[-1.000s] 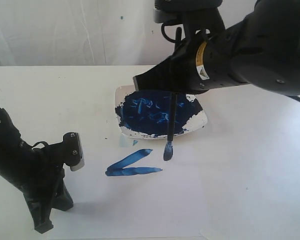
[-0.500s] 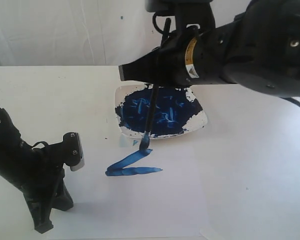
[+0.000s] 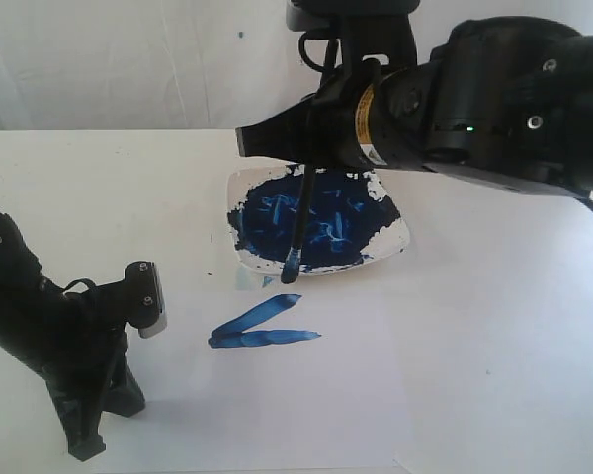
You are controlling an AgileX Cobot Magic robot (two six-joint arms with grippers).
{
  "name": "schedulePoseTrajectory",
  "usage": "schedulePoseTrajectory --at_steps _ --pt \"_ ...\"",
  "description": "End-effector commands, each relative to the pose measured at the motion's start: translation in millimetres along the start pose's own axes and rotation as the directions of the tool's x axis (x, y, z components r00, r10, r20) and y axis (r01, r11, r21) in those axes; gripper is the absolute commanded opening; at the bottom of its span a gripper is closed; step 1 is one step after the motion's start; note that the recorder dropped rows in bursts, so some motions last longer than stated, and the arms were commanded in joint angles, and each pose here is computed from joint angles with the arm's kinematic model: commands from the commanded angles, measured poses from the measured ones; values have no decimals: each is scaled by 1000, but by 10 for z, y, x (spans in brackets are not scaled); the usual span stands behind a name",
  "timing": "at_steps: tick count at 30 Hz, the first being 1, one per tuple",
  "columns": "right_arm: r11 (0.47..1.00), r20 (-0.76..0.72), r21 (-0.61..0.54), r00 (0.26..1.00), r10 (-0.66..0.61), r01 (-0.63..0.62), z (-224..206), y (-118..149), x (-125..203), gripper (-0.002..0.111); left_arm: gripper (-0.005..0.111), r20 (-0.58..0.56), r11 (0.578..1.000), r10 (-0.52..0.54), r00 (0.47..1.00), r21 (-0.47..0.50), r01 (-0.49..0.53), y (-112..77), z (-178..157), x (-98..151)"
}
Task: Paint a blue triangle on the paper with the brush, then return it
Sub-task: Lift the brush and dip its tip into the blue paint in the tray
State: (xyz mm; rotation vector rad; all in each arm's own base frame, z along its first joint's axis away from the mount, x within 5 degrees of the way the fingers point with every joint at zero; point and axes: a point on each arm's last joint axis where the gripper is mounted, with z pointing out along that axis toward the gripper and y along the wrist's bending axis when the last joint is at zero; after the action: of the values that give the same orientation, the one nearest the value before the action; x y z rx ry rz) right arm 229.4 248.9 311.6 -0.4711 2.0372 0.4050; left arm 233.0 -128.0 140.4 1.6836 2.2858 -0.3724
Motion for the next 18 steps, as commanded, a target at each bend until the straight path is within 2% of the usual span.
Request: schedulePoseTrajectory --at_steps 1,18 --pt "1000 1 23 1000 10 -10 7 -18 0 0 0 -5 999 -11 1000 36 11 -49 18 2" --pt "997 -34 68 998 46 -44 76 -44 70 0 0 -5 999 -11 1000 36 11 -49 18 2"
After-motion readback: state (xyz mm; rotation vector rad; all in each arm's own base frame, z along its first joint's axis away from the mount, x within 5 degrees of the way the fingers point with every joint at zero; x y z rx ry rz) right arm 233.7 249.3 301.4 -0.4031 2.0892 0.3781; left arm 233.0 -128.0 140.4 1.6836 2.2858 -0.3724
